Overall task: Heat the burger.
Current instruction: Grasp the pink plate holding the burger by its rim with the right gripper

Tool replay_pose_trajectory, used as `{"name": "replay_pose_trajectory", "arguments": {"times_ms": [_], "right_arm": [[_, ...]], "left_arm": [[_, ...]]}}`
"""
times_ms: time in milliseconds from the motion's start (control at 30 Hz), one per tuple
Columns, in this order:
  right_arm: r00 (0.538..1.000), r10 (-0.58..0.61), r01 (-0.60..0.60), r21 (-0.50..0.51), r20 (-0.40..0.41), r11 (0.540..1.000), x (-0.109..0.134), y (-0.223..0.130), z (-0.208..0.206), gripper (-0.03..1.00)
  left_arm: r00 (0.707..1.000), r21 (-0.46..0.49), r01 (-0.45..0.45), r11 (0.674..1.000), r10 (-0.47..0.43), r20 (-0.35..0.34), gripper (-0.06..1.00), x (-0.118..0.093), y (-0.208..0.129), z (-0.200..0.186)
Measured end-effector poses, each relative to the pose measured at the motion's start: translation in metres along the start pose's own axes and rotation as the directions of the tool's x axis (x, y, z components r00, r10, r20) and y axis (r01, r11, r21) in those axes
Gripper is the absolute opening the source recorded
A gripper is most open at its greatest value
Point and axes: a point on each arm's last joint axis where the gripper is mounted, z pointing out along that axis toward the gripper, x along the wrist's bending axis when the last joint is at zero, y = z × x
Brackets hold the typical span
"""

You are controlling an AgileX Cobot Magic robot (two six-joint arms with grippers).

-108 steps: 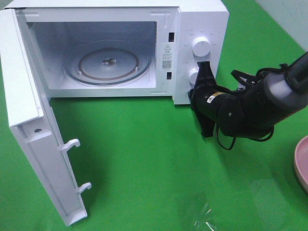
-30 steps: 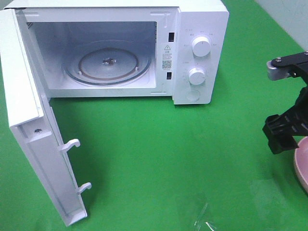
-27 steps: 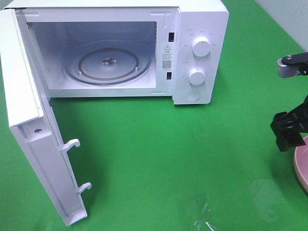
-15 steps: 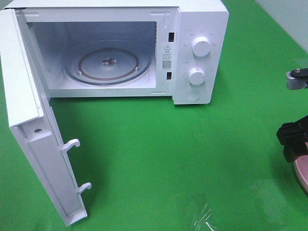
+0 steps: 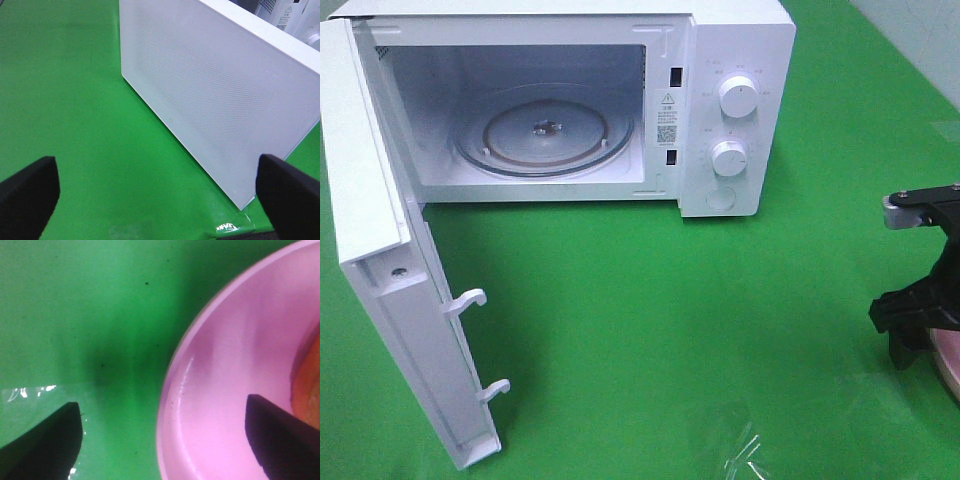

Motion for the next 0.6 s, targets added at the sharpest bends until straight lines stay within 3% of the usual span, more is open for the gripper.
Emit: {"name": "replay_pose_trajectory", "arguments": {"times_ms": [600], "right_arm": [[0.998, 0.059, -0.058, 0.061, -0.011, 0.996, -0.011, 0.001, 0.036, 0.83]], "left_arm": [[1.000, 0.000, 0.000, 1.000, 0.000, 0.000, 0.99, 0.000, 0.000, 0.000]]}}
